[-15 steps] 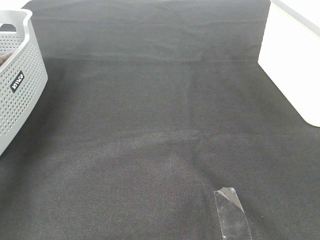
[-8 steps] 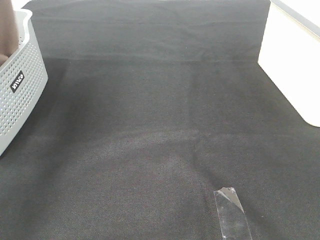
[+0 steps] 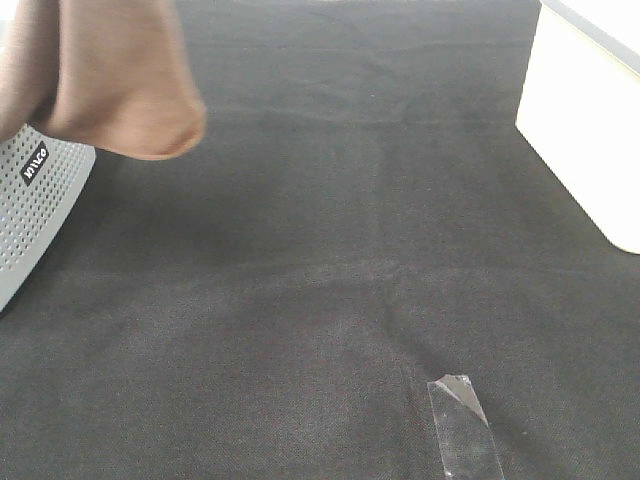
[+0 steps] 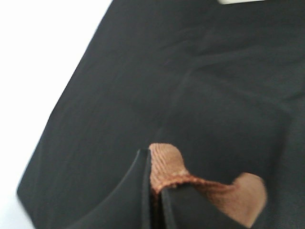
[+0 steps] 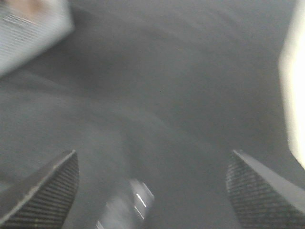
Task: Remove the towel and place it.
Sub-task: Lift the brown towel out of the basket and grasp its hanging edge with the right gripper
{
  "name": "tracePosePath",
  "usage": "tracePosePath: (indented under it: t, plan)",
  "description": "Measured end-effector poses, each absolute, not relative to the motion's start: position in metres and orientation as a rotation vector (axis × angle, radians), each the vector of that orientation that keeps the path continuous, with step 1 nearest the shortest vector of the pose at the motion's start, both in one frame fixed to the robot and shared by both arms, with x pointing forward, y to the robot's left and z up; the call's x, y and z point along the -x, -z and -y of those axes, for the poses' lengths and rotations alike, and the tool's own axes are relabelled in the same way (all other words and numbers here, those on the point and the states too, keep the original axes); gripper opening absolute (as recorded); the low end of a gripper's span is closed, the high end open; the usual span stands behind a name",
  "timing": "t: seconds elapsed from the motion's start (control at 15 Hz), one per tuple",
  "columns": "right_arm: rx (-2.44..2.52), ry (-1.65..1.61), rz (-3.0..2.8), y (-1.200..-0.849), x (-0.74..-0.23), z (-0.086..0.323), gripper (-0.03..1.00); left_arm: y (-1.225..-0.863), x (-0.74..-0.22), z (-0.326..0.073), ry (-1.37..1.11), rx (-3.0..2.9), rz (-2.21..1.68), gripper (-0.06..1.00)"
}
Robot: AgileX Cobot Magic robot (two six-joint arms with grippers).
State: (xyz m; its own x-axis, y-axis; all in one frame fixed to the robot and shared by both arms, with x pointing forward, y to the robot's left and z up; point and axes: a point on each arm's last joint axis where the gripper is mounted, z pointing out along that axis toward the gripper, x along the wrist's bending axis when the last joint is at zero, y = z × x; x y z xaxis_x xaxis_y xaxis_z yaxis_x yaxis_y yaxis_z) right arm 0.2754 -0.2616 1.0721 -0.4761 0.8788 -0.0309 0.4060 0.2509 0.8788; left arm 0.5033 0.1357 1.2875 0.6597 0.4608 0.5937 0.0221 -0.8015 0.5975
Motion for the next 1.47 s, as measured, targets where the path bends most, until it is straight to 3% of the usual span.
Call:
tracePosePath:
  t: [0.33,0.73,0.87,1.47]
  plan:
    - [-0.756,-1.569,-2.210,-1.079,-0.350,0.230,0.76,-1.289,-0.478,-0.100,-1.053,-2.334,-0.004,0.00]
    - [-0.742,-1.932,-2.177,-1.029,-0.442,0.220,0.77,-1.293,-0.478,-0.090,-1.026,-2.228,0.026,0.00]
    - [-0.707,-2.008,-2.197,-1.018,-0.450,0.216,0.78,-1.293,-0.478,-0.089,-1.029,-2.225,0.027,0.00]
    - [-0.371,-2.072,-2.481,-1.017,-0.498,0.098,0.78,-1.293,-0.478,-0.088,-1.013,-2.213,0.027,0.00]
